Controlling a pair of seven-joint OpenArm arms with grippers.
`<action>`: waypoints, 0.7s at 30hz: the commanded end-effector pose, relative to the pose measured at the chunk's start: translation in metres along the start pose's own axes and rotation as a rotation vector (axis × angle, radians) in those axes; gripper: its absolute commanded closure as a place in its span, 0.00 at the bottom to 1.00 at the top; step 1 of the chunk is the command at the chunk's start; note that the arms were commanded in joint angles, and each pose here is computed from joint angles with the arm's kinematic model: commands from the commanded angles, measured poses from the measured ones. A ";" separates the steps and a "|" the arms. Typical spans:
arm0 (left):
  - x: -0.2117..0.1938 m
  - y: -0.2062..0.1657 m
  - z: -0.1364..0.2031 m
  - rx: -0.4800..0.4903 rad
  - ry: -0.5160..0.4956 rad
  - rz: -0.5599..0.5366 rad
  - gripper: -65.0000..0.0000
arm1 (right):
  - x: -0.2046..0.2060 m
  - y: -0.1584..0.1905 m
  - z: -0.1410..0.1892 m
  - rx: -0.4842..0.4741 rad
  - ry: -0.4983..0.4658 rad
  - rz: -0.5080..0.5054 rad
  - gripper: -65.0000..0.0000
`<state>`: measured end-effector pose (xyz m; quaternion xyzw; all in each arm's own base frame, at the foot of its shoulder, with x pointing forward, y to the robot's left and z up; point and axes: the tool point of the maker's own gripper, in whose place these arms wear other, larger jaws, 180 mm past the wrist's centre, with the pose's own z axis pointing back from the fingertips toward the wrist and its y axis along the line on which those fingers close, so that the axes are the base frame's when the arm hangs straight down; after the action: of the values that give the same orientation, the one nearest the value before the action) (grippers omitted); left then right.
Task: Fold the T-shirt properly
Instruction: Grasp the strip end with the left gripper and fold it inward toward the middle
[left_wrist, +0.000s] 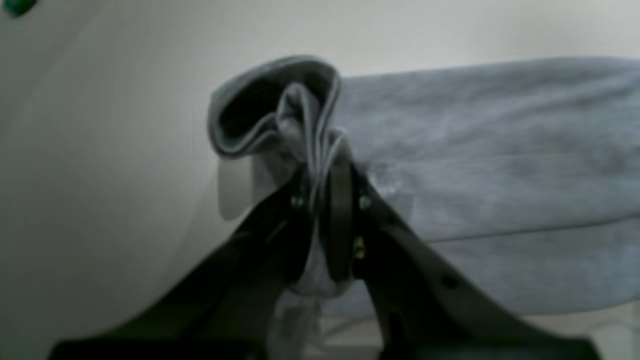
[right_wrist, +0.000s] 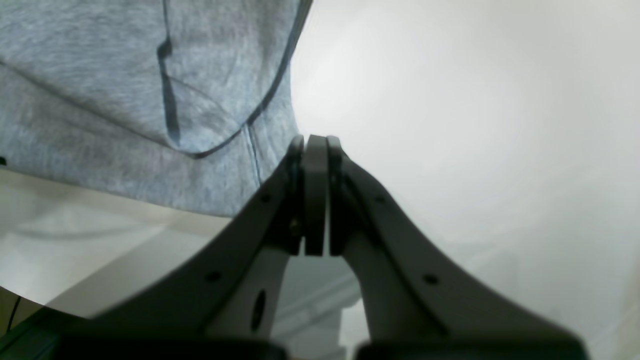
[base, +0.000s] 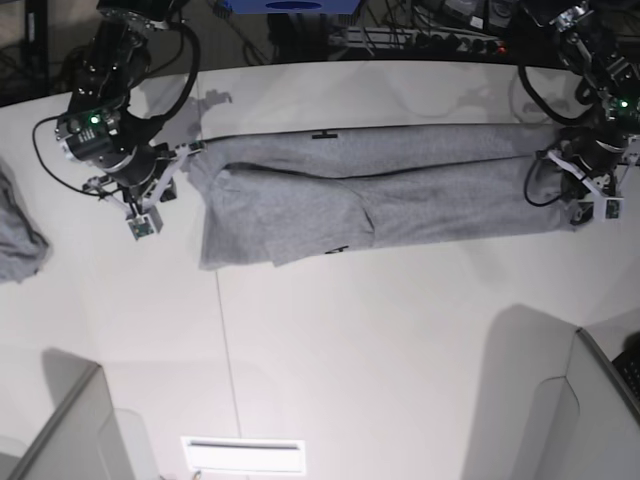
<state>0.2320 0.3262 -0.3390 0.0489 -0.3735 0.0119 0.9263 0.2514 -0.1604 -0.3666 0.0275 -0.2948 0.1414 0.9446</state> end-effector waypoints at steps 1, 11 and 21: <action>0.015 -0.002 0.004 -0.001 -0.047 -0.027 1.00 | 0.011 -0.001 0.003 -0.004 -0.040 0.012 1.00; 0.014 -0.077 -0.018 -0.144 -0.021 0.004 1.00 | 0.009 -0.002 0.003 -0.005 -0.033 0.010 1.00; 0.011 -0.130 -0.025 -0.257 -0.012 0.012 1.00 | 0.008 -0.002 0.003 -0.006 -0.030 0.008 1.00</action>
<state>0.2571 0.1998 -0.3710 -0.0730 -0.3561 -0.0278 0.9312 0.2494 -0.1607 -0.3680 0.0274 -0.2912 0.1412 0.9458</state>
